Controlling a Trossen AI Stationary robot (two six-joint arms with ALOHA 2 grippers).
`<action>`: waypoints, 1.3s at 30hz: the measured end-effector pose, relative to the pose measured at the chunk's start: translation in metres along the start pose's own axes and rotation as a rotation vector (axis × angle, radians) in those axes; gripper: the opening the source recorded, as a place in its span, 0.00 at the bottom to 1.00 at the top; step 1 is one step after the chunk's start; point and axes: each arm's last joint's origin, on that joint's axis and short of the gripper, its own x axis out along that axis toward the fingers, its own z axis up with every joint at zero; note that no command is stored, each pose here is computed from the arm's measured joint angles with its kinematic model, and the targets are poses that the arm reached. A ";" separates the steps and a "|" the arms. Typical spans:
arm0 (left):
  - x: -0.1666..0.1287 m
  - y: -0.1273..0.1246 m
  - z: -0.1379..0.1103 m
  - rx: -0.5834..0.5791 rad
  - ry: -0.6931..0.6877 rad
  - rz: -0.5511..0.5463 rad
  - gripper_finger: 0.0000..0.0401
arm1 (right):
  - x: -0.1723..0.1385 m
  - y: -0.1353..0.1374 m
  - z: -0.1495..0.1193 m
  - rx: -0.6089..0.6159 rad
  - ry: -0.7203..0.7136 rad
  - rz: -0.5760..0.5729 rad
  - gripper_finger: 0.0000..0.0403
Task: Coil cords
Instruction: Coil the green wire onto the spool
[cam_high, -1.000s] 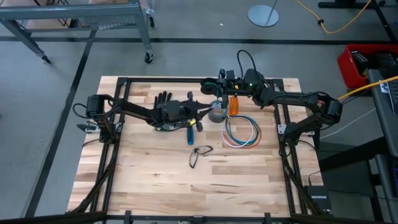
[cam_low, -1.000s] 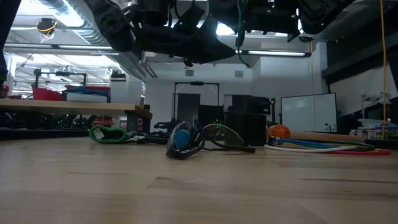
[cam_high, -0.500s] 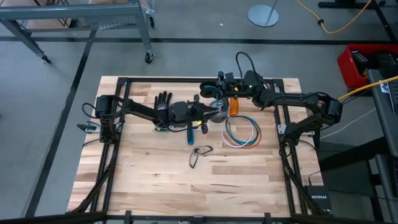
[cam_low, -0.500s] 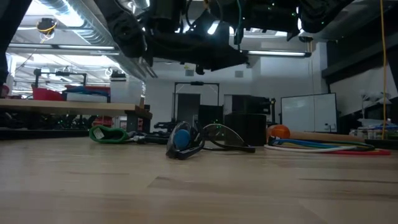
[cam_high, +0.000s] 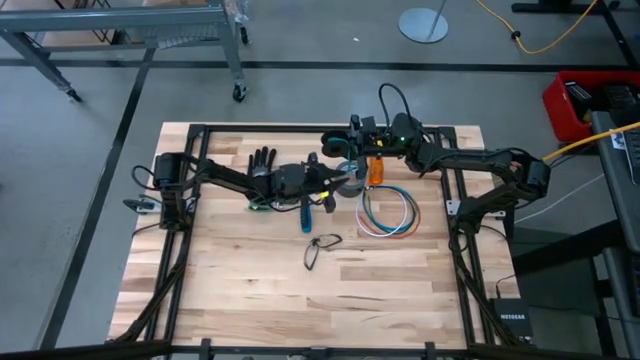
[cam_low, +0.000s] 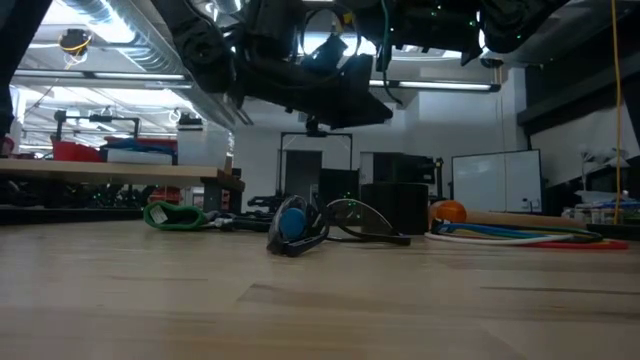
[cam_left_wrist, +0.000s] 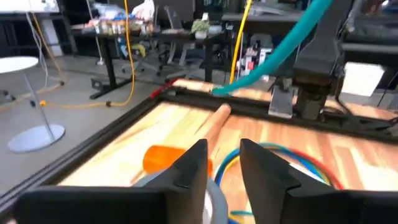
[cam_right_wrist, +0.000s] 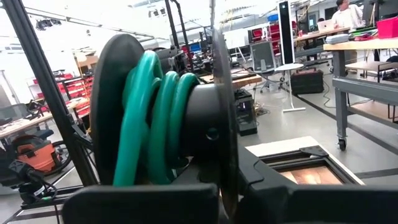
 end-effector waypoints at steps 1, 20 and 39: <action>0.000 0.000 -0.001 -0.004 0.014 0.007 0.24 | 0.000 0.000 0.000 0.000 0.000 0.000 0.00; -0.003 -0.008 0.014 0.141 -0.144 -0.002 0.31 | 0.000 0.000 0.001 -0.010 -0.006 0.002 0.00; -0.003 -0.006 0.016 0.132 -0.162 0.001 0.08 | 0.000 0.001 0.002 -0.018 -0.019 0.009 0.00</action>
